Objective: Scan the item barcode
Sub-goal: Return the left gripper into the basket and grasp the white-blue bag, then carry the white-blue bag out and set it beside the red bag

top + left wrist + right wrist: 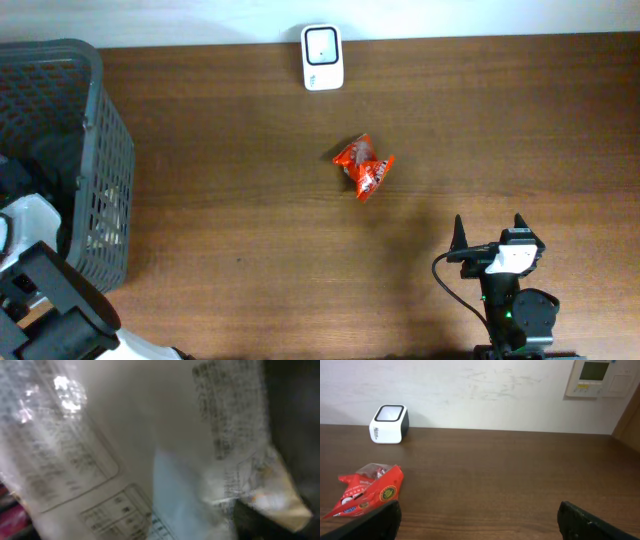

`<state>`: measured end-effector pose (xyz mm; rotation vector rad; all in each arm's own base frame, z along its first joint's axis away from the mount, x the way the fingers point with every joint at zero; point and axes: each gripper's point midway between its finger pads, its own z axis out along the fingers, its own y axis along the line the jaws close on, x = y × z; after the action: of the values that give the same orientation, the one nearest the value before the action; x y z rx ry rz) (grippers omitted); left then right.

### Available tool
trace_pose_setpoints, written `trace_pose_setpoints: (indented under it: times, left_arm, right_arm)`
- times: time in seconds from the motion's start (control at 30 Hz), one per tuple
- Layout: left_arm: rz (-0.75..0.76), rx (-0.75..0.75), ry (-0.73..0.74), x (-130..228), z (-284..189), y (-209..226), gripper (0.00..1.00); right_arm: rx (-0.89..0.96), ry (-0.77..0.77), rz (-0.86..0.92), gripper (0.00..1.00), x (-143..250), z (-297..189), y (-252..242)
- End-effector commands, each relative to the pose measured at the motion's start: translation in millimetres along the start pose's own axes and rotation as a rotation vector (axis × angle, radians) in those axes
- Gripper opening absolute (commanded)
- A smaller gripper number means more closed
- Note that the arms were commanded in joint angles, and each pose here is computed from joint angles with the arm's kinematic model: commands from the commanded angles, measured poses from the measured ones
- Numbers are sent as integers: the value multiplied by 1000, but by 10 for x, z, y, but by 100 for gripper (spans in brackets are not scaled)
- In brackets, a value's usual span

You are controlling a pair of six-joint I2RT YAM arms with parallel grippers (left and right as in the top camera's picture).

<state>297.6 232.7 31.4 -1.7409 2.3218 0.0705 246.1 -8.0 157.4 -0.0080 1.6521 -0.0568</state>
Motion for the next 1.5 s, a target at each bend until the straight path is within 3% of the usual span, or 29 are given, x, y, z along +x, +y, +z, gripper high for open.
trace_pose_setpoints:
  times: [0.0,0.03,0.07,0.2,0.4,0.53,0.83,1.17,1.33,1.47]
  left_arm:
    - [-16,-18,23,94,82,75,50]
    - [-16,-18,23,93,82,75,41]
    - [-16,-19,25,95,82,77,25]
    - [-16,-24,44,137,69,93,0]
    - [-17,-12,39,109,-379,84,0]
    - [-17,161,-14,92,-1007,-119,0]
    - [4,502,-401,-27,-2543,-212,0]
    - [216,1158,-589,251,-4099,-793,0]
    - [377,1325,-448,767,-4258,-1233,0]
    - [605,1371,-189,1691,-4001,-1858,0]
  right_arm:
    - [-1,5,-4,98,35,3,7]
    - [-1,5,-4,98,35,3,7]
    - [-1,5,-4,98,35,3,7]
    - [-1,5,-4,98,35,3,8]
    - [-1,5,-4,98,35,3,7]
    - [-1,5,-4,98,35,3,7]
    - [-1,5,-4,98,35,3,7]
    - [-1,5,-4,98,35,3,7]
    - [-1,5,-4,98,35,3,7]
    - [-1,5,-4,98,35,3,7]
